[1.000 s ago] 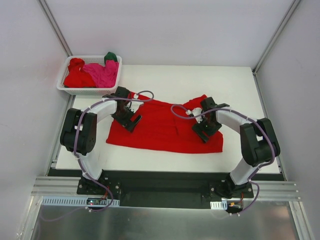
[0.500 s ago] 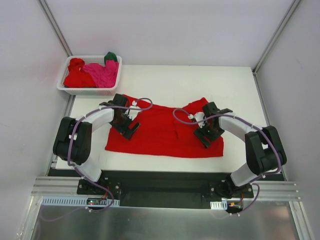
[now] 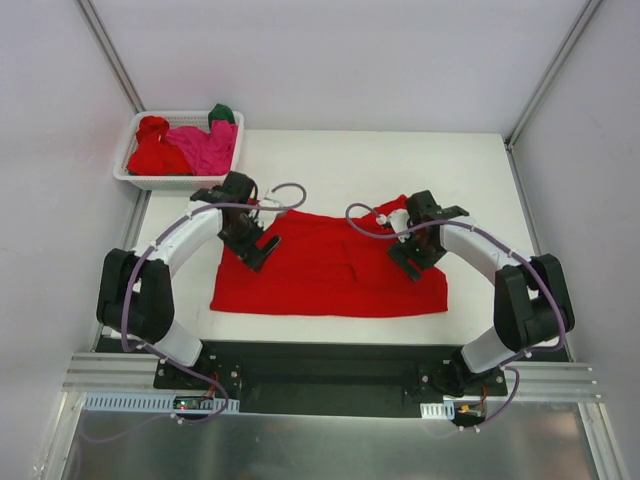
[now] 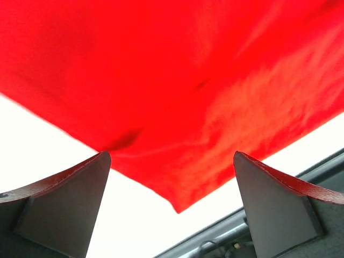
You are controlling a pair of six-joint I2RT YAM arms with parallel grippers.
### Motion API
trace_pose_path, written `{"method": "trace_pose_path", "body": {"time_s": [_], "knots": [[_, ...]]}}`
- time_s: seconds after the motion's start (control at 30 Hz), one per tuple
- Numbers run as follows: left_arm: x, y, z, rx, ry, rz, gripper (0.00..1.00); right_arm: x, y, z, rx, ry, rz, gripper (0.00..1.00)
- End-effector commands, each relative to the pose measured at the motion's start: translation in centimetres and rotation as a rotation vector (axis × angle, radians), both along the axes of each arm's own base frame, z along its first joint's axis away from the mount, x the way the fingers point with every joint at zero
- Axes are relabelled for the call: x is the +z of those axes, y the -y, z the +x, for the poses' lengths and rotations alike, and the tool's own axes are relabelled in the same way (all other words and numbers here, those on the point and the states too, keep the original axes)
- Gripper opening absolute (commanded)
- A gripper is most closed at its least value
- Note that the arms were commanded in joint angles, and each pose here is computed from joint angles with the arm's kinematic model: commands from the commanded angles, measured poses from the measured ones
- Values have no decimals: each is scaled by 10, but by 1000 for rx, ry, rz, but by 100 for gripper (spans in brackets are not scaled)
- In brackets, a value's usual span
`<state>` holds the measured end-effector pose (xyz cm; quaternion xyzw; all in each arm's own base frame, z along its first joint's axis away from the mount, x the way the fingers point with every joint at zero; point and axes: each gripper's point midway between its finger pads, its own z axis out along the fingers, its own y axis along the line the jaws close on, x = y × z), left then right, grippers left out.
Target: Fold and stack the t-shirts
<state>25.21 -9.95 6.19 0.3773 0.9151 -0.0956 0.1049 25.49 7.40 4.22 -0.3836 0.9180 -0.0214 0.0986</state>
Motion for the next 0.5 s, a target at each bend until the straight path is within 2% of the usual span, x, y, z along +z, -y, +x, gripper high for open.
{"method": "trace_pose_path", "body": {"time_s": [0.0,0.1,0.17,0.23,0.27,0.33,0.47], "knots": [[58,20,51,-1,176,-66,99,38,-20,23,13,89,60,79],[48,26,88,62,179,-40,99,47,-46,30,78,96,116,79],[31,32,109,93,147,-22,99,49,-59,33,119,102,119,80],[29,36,133,114,174,-10,98,56,-69,40,151,122,134,80],[11,36,140,119,147,9,98,56,-75,41,171,121,135,80],[9,43,159,131,163,12,98,61,-81,45,191,131,131,80],[-15,55,165,114,124,28,98,54,-75,42,182,89,83,80]]}}
